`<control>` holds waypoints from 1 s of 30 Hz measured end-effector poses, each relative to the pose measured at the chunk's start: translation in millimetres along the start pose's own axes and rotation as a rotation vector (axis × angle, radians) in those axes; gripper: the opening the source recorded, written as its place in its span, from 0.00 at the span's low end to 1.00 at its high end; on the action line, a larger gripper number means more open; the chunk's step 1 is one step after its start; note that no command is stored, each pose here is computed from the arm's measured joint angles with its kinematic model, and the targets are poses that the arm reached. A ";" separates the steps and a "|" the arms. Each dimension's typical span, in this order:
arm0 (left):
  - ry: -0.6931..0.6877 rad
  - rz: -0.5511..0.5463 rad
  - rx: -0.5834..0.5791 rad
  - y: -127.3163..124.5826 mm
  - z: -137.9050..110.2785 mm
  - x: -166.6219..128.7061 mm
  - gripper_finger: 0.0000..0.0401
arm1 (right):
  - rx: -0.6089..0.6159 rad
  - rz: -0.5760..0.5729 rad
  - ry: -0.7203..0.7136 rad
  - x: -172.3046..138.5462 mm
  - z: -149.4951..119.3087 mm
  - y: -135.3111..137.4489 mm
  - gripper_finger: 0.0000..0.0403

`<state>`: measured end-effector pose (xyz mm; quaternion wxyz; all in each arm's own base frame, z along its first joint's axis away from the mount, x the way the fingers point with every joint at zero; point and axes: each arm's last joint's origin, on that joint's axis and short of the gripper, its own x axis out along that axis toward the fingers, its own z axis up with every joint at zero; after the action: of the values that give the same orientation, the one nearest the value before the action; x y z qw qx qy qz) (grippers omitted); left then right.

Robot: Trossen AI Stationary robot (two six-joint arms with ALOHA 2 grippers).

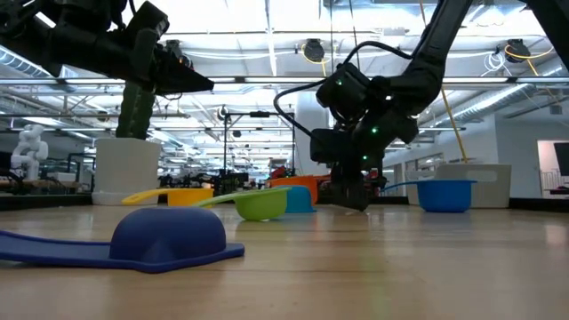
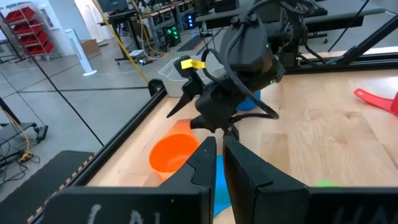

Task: Nest measuring cups in basket
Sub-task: Move the orange measuring cup to the top center of the table, then stack the blue measuring cup on top of the orange measuring cup

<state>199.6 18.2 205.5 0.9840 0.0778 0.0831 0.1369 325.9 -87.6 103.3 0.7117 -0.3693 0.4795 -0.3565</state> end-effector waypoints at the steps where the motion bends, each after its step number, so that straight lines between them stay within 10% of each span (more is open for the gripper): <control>1: 0.000 0.000 0.000 0.0 0.0 0.0 0.08 | 0.015 0.023 -0.007 -1.2 -0.3 -1.1 0.37; 30: 0.010 0.052 -0.016 10.7 -1.7 1.8 0.08 | 0.429 0.506 -0.154 -61.8 -9.1 -67.8 0.54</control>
<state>198.3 29.1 205.5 0.9804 0.0713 0.0847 0.1633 289.2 -68.1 185.6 0.8732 -0.1059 0.4150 -0.2325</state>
